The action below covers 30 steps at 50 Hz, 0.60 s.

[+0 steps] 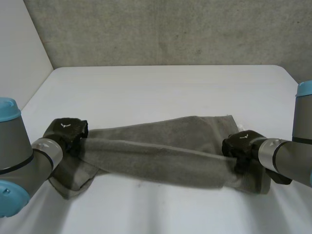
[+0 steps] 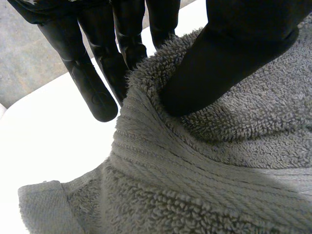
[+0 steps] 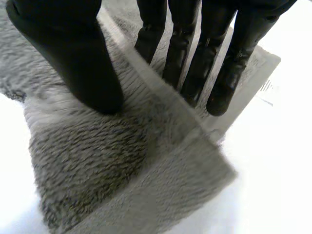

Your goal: Fold the towel.

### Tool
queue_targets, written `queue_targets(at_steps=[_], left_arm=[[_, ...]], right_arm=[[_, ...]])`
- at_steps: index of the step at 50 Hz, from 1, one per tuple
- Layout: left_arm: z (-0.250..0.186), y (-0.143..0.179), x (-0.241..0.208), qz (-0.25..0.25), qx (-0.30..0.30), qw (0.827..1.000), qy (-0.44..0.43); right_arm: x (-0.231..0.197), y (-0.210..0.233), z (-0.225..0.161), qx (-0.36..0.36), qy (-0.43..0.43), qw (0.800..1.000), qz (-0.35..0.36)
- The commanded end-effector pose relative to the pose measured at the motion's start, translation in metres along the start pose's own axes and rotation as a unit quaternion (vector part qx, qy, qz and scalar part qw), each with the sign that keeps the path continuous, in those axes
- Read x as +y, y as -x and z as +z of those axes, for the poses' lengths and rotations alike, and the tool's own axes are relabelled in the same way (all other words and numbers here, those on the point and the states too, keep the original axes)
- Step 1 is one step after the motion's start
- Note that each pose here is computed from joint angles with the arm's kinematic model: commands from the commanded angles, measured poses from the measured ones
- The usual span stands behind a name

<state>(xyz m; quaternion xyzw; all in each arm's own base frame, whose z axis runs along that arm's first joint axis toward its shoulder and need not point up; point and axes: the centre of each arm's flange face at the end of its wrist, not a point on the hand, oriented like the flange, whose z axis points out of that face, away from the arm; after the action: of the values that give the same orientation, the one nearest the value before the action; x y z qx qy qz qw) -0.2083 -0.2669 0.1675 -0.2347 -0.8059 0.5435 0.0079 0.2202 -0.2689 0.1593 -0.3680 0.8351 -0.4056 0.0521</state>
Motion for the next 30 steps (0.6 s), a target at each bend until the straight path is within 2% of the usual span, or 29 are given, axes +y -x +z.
queue_targets(at_steps=[1,21,26,29,30], left_arm=[[-0.006,-0.004,0.005,0.001,0.005,1.0,0.006],[-0.005,0.005,-0.004,-0.001,-0.008,1.0,-0.009],[0.007,0.01,-0.019,0.003,-0.015,0.999,-0.043],[0.023,0.017,-0.042,0.005,-0.03,0.995,-0.09],[0.023,0.017,-0.042,0.005,-0.03,0.995,-0.09]], right_arm=[[0.007,-0.006,-0.004,-0.003,0.012,1.0,0.024],[0.008,-0.008,-0.004,-0.056,0.033,0.997,0.048],[-0.013,-0.013,-0.003,-0.054,-0.011,0.998,0.038],[-0.037,-0.023,0.0,-0.032,-0.061,0.998,0.016],[-0.055,-0.032,0.003,-0.008,-0.101,0.995,-0.001]])
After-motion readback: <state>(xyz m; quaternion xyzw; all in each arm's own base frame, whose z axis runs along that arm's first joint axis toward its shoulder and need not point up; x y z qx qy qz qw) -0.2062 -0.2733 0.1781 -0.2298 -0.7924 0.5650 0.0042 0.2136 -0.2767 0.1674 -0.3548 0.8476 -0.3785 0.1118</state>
